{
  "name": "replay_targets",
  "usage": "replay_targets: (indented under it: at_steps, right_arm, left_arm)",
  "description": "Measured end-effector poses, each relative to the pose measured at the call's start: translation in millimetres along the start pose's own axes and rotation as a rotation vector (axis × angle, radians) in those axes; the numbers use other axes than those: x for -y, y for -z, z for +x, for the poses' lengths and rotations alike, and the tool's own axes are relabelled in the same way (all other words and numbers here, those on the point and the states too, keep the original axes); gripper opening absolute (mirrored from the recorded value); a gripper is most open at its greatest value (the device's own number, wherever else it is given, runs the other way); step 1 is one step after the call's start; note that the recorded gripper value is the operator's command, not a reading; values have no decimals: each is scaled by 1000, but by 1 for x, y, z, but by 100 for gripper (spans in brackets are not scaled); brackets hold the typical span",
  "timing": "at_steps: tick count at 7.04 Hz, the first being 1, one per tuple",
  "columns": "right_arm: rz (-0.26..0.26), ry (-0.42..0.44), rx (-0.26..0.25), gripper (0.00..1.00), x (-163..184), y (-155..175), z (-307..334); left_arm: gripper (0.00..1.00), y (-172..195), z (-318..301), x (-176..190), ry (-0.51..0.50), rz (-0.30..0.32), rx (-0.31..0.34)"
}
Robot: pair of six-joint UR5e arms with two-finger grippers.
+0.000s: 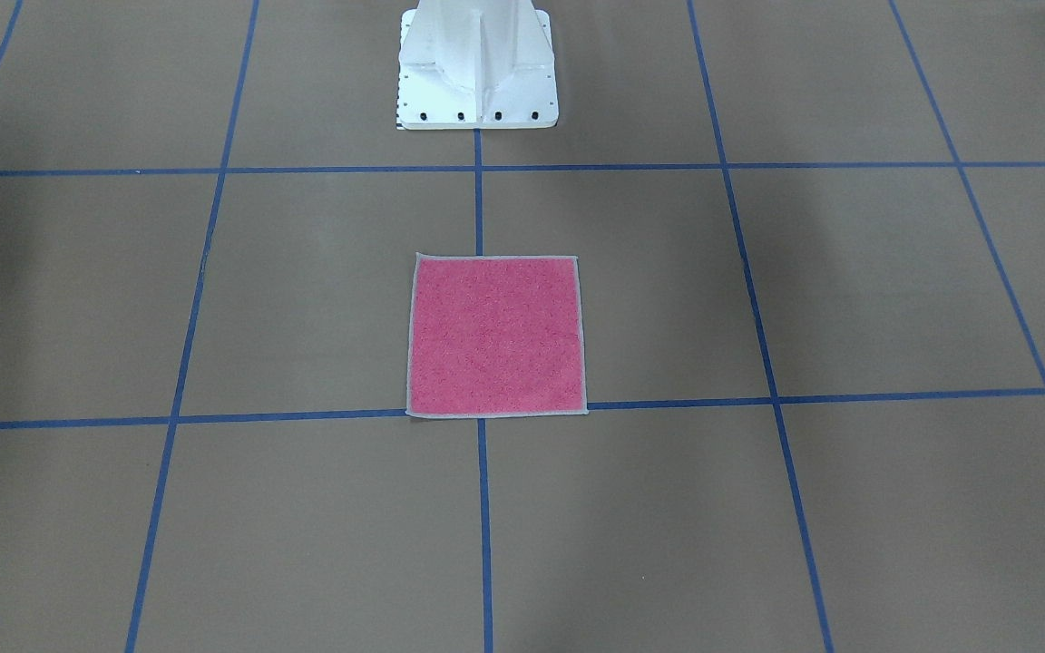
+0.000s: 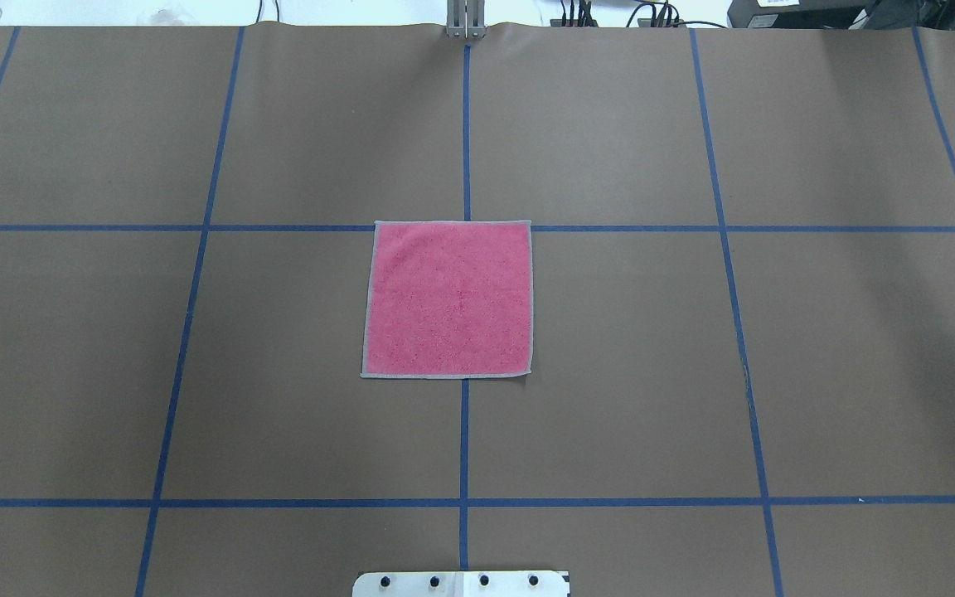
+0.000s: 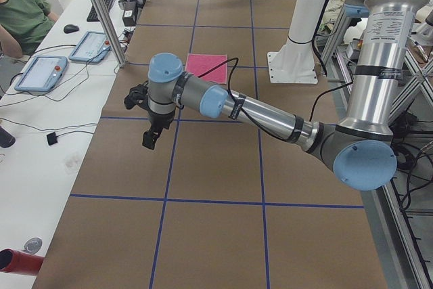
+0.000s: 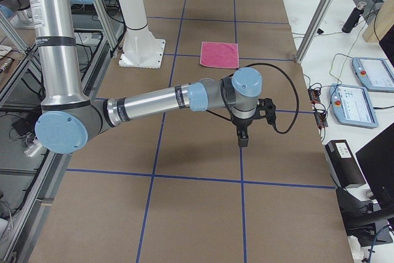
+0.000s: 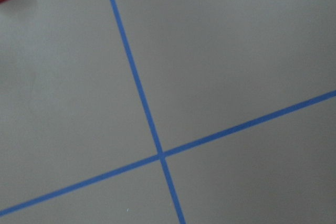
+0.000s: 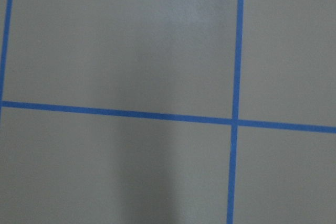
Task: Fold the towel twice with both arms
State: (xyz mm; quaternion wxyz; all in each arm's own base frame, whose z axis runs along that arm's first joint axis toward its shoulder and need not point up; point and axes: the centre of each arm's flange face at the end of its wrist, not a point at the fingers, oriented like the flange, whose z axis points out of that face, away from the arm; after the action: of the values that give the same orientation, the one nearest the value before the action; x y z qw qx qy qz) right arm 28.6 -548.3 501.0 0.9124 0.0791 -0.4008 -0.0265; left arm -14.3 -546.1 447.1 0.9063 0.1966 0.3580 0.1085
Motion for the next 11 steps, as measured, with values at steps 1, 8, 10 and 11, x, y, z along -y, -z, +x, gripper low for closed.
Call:
replay_targets:
  at_steps: [1, 8, 10, 11]
  right_arm:
    - [23, 24, -3, 99, 25, 9, -33]
    - [-10, -221, 205, 99, 9, -115, -304]
    - [-33, -250, 272, 97, -32, -163, -376]
    - [-39, -285, 285, 97, -49, -178, -415]
  left_arm:
    - [100, -7, 46, 10, 22, 4, -40]
    - [100, -143, 308, 63, 440, -189, -248]
    - [100, -173, 355, 53, 522, -188, -256]
    - [100, -180, 373, 50, 531, -186, -256]
